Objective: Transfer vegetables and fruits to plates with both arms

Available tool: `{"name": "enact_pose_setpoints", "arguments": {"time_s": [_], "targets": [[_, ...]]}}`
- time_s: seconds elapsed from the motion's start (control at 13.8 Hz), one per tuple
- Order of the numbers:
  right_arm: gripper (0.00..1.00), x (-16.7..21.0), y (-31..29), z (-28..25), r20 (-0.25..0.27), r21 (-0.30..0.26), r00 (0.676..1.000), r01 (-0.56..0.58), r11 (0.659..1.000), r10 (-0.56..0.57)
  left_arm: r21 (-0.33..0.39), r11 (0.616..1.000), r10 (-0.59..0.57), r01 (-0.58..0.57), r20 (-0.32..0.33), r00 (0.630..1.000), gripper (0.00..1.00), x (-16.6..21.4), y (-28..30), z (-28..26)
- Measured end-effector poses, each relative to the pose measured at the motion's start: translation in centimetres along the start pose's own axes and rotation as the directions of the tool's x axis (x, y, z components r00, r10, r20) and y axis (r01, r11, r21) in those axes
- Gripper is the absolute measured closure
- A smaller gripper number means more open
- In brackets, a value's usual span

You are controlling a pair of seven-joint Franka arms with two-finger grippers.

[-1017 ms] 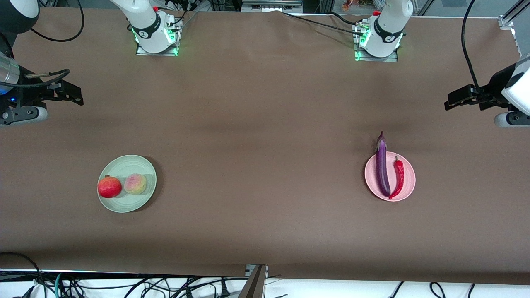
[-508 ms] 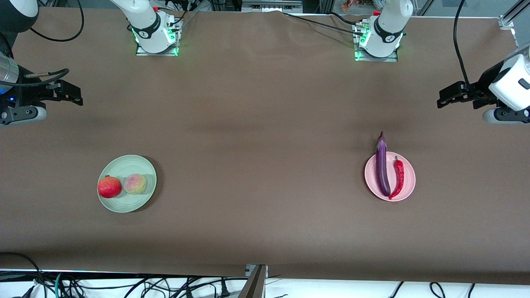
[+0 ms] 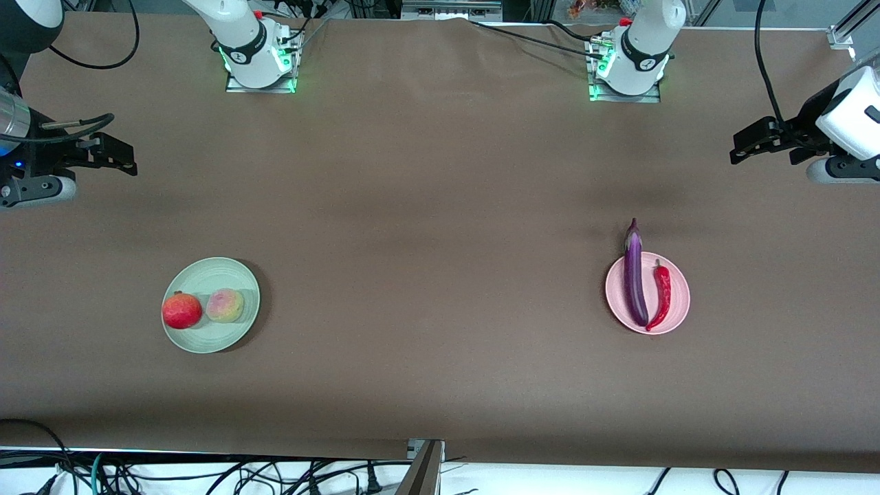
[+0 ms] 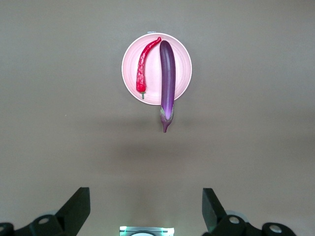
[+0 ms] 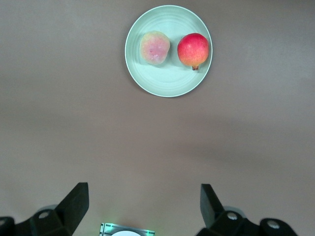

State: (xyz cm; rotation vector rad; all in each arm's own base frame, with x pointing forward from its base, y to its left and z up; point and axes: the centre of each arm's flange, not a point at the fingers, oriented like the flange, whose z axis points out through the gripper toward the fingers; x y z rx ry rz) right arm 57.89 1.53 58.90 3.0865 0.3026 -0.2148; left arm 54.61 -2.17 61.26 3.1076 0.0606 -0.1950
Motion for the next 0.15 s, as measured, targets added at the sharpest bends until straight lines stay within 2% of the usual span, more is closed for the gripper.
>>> {"name": "enact_pose_setpoints", "arguments": {"time_s": [0.15], "targets": [[0.00, 0.00, -0.01, -0.02, -0.001, 0.000, 1.000, 0.000, 1.000, 0.000, 0.000, 1.000, -0.003, 0.003, 0.000, 1.000, 0.00, 0.01, -0.15, 0.00]]}}
